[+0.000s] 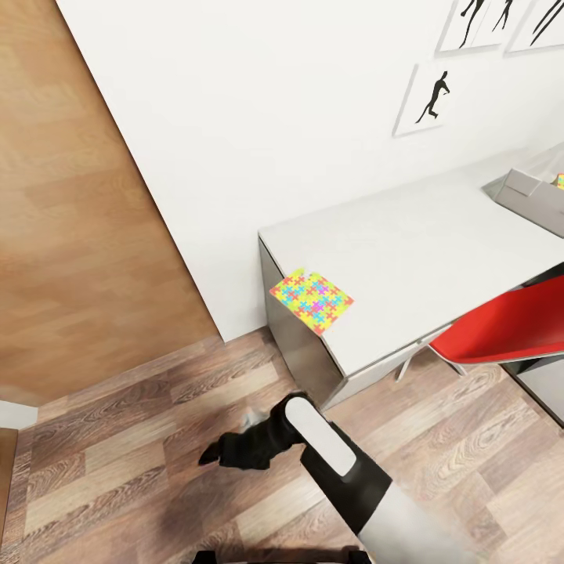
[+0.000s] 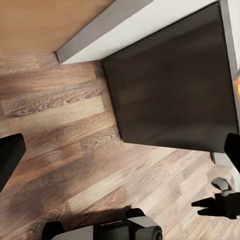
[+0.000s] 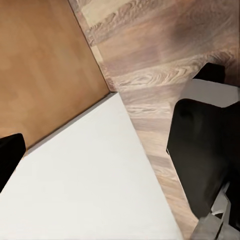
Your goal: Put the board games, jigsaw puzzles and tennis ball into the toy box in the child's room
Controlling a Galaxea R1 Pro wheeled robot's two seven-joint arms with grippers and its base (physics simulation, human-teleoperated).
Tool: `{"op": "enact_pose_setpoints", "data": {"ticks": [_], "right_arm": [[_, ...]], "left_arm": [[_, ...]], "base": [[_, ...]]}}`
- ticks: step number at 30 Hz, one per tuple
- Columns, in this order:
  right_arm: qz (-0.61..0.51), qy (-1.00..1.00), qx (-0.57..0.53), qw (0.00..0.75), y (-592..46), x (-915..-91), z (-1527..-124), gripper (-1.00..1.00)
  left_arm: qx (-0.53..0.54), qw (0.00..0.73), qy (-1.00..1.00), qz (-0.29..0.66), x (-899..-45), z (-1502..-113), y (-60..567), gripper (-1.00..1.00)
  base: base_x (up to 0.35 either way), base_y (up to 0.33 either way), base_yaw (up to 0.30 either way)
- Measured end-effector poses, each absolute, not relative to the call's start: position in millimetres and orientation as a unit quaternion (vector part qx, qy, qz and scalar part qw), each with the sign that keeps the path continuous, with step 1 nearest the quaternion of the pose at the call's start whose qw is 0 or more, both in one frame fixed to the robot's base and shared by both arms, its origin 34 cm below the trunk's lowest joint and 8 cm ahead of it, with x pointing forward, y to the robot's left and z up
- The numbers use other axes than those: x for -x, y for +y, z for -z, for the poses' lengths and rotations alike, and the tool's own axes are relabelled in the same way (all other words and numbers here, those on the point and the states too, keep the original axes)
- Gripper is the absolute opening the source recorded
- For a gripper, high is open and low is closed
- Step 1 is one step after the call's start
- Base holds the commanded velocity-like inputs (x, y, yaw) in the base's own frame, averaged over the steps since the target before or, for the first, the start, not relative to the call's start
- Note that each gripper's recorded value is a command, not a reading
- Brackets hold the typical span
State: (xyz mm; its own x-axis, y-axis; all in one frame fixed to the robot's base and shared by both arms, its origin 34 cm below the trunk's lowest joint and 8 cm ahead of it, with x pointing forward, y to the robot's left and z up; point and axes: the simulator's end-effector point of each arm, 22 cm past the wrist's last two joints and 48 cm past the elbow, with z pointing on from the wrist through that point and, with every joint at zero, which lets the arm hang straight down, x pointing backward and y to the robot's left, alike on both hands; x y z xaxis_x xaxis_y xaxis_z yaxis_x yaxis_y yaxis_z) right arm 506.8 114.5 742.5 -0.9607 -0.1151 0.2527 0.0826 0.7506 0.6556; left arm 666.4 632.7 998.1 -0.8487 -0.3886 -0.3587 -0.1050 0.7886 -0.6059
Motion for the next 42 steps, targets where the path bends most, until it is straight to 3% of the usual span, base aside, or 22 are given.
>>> {"op": "enact_pose_setpoints", "data": {"ticks": [9, 17, 29, 42], "right_arm": [[0.260, -0.955, -0.007, 0.143, 83, -448, -683, 1.00], [0.312, -0.936, -0.035, 0.159, 110, -432, -710, 1.00], [0.312, -0.940, -0.013, 0.135, 109, -452, -709, 1.00], [0.251, -0.962, 0.037, 0.102, 56, -477, -671, 1.00]], "left_arm": [[0.137, 0.238, 0.919, 0.282, -666, -993, 637, 1.00], [0.138, 0.201, 0.938, 0.245, -646, -987, 650, 1.00], [0.146, 0.165, 0.944, 0.244, -625, -973, 650, 1.00], [0.147, 0.146, 0.960, 0.188, -609, -992, 680, 1.00]], "base": [[0.000, 0.000, 0.000], [0.000, 0.000, 0.000], [-0.002, 0.001, 0.000], [0.000, 0.000, 0.000]]}}
